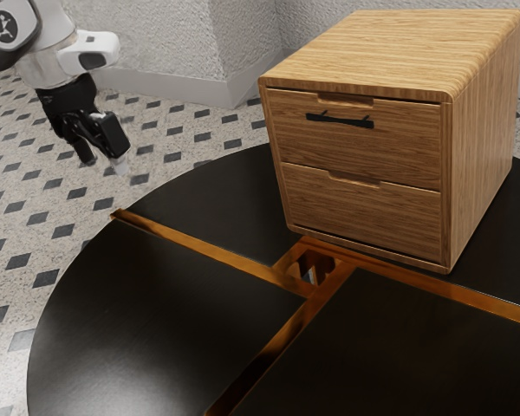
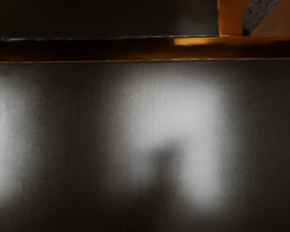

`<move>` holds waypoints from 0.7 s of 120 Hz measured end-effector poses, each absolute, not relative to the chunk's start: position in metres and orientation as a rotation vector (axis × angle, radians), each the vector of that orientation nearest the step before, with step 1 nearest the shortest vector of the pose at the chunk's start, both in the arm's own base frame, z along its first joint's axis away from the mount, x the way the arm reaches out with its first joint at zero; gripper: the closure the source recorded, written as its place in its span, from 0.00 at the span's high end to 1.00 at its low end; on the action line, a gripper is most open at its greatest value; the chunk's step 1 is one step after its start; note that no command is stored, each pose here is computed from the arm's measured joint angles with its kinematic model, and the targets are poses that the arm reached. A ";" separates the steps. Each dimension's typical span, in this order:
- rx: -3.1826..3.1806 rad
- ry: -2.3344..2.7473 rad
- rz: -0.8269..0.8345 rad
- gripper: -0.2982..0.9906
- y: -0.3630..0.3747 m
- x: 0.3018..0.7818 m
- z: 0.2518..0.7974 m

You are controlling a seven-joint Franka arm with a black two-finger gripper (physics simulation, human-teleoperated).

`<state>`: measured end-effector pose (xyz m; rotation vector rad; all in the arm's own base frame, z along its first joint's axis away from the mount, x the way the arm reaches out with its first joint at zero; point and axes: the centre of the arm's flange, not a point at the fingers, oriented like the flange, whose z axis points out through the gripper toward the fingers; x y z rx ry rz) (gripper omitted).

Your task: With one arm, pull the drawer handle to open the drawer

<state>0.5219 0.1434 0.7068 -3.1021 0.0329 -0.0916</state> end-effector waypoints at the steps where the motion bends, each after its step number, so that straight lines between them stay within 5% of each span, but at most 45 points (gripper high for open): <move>1: -3.100 0.025 -0.102 0.75 0.148 0.521 0.707; 24: -3.046 -0.175 -0.243 0.75 0.254 0.490 0.718; 37: -2.892 -0.236 -0.471 0.75 0.285 0.439 0.814; 50: -2.826 -0.048 -0.529 0.75 0.318 0.448 0.813; 64: -2.828 0.785 -0.547 0.75 0.121 0.606 0.741; 84: -2.659 1.233 -0.605 0.75 0.033 0.638 0.724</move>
